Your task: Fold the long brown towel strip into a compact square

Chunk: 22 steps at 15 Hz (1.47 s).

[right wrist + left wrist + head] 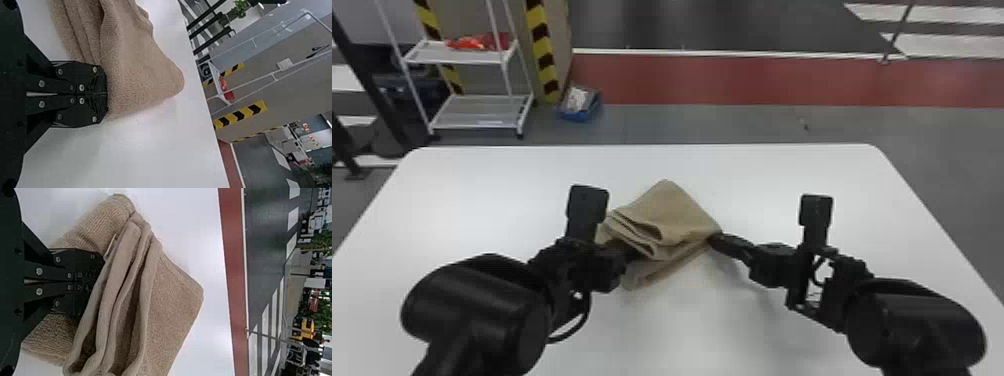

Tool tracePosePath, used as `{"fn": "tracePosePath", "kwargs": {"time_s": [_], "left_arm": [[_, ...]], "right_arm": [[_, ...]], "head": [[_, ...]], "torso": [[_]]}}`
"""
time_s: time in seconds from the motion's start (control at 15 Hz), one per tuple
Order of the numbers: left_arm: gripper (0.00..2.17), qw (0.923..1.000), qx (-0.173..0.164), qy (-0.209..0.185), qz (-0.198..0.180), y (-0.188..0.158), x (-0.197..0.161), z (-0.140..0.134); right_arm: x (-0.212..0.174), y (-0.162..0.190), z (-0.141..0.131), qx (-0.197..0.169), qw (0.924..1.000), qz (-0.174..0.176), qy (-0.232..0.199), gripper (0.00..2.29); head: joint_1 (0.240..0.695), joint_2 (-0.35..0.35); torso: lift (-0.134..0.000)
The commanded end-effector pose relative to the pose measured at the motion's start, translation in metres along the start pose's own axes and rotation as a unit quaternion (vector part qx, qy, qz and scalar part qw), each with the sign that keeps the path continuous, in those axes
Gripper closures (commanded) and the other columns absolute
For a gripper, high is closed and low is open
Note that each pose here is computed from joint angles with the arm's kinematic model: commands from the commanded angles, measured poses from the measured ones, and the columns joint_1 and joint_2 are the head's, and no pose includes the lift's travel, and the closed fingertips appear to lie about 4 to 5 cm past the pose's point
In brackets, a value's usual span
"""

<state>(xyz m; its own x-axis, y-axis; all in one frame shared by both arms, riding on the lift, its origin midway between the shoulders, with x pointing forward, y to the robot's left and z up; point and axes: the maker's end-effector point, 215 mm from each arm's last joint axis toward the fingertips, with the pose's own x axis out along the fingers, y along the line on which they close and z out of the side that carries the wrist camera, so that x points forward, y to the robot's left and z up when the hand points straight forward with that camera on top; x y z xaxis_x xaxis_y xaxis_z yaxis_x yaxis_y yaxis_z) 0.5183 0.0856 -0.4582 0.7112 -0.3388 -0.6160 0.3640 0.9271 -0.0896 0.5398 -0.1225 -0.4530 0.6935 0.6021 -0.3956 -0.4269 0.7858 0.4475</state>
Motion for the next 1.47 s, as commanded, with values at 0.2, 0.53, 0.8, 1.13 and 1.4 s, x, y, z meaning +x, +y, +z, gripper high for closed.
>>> {"fn": "tracePosePath", "kwargs": {"time_s": [0.2, 0.53, 0.8, 1.13, 1.4], "left_arm": [[1.89, 0.9999, -0.012, 0.003, -0.005, 0.002, -0.032, -0.004], [1.89, 0.9999, -0.013, -0.007, 0.001, 0.016, -0.064, -0.003], [1.89, 0.9997, -0.015, -0.019, 0.006, 0.022, -0.071, 0.009], [1.89, 0.9995, -0.019, -0.019, 0.015, 0.037, -0.062, 0.014], [1.89, 0.9989, -0.022, -0.032, 0.027, 0.051, -0.063, 0.026]], "right_arm": [[0.034, -0.030, 0.025, -0.010, 0.9998, -0.019, -0.004, 2.10], [0.057, -0.027, 0.060, -0.042, 0.9988, -0.020, -0.017, 2.10], [0.063, -0.004, 0.094, -0.077, 0.9959, 0.036, -0.030, 2.10], [0.006, -0.034, 0.055, -0.078, 0.9955, 0.021, 0.049, 1.93], [-0.036, -0.034, 0.089, -0.095, 0.9942, 0.031, 0.041, 1.61]], "head": [[0.695, -0.038], [0.695, -0.016], [0.695, 0.007], [0.695, 0.023], [0.695, -0.029]], "torso": [[-0.128], [-0.128], [-0.128], [-0.128], [-0.128]]}}
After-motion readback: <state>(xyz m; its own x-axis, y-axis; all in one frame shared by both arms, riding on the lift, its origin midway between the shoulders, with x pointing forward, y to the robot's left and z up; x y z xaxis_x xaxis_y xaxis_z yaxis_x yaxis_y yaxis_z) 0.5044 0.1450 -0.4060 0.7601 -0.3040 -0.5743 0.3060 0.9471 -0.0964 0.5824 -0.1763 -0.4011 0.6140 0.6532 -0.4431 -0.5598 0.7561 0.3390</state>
